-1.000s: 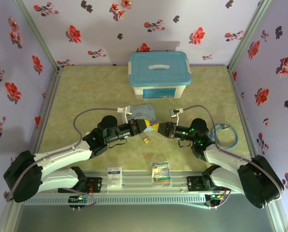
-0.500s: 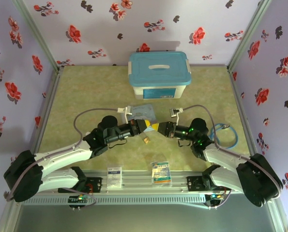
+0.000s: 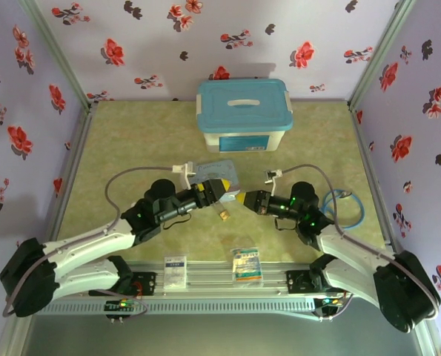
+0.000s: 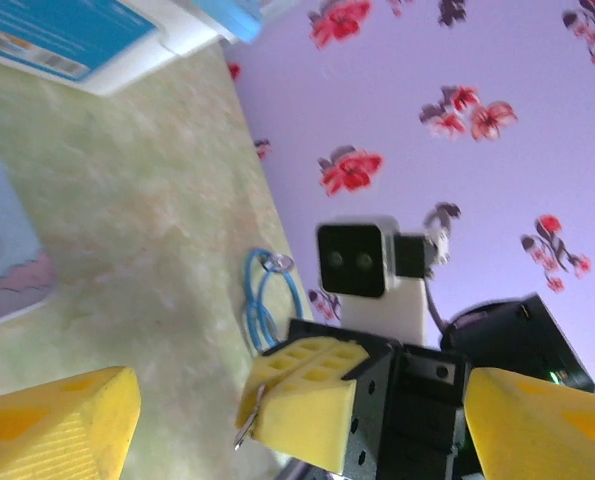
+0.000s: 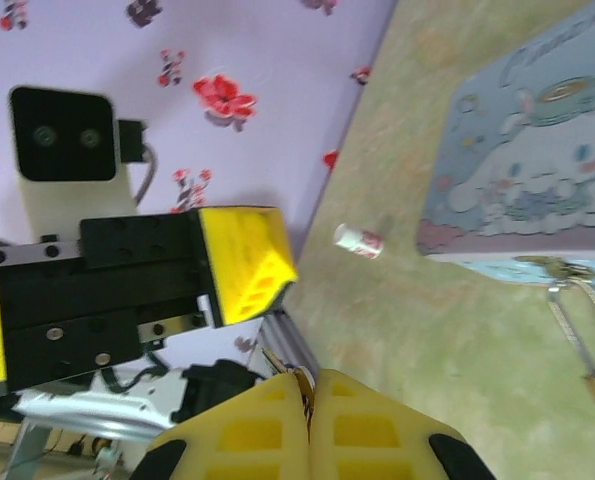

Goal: Unlock the padlock with the key

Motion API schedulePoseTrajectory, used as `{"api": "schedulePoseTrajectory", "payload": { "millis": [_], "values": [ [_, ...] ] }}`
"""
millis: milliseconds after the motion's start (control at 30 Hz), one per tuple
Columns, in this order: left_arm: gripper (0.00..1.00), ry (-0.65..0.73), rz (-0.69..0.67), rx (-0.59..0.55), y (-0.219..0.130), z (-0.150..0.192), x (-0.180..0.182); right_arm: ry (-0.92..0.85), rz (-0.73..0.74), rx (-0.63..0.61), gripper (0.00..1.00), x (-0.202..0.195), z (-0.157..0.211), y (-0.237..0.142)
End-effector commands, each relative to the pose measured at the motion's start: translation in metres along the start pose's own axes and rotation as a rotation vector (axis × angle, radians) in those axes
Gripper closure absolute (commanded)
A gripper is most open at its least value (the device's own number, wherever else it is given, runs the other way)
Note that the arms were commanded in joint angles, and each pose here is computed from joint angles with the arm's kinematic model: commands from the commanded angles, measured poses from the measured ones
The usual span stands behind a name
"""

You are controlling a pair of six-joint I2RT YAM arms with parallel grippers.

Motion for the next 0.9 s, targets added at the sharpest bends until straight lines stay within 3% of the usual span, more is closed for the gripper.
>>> {"api": "schedulePoseTrajectory", "payload": {
  "millis": [0,233,433,567,700,867],
  "values": [
    [0.15,0.039,-0.286,0.046,-0.005,0.015,0.02,-0.03,0.148,-0.09,1.0,-0.009,-0.004,-0.005],
    [0.17,0.04,-0.435,0.109,0.013,0.051,0.033,0.025,0.382,-0.239,1.0,-0.034,-0.006,-0.019],
    [0.21,0.03,-0.493,0.086,0.029,0.075,0.05,0.036,0.367,-0.225,1.0,-0.037,-0.003,-0.019],
    [0.35,0.06,-0.533,0.08,0.037,0.086,0.062,0.037,0.36,-0.226,1.0,-0.038,0.0,-0.022],
    [0.36,0.155,-0.6,0.139,0.047,0.088,0.059,0.041,0.371,-0.23,1.0,-0.043,0.004,-0.026],
    [0.37,0.102,-0.611,0.119,0.051,0.105,0.076,0.041,0.371,-0.231,1.0,-0.047,0.007,-0.027]
  ]
}}
Point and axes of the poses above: each hand's point on the last joint's axis, 136 mm out from that joint toward the fingers, its own y axis out along the fingers, its own x axis along the line the jaws close on, z = x × y, the point moved 10 cm from there along -y, back along the fingers, and after that the axes turned 13 degrees about y, right-handed, at the moved point
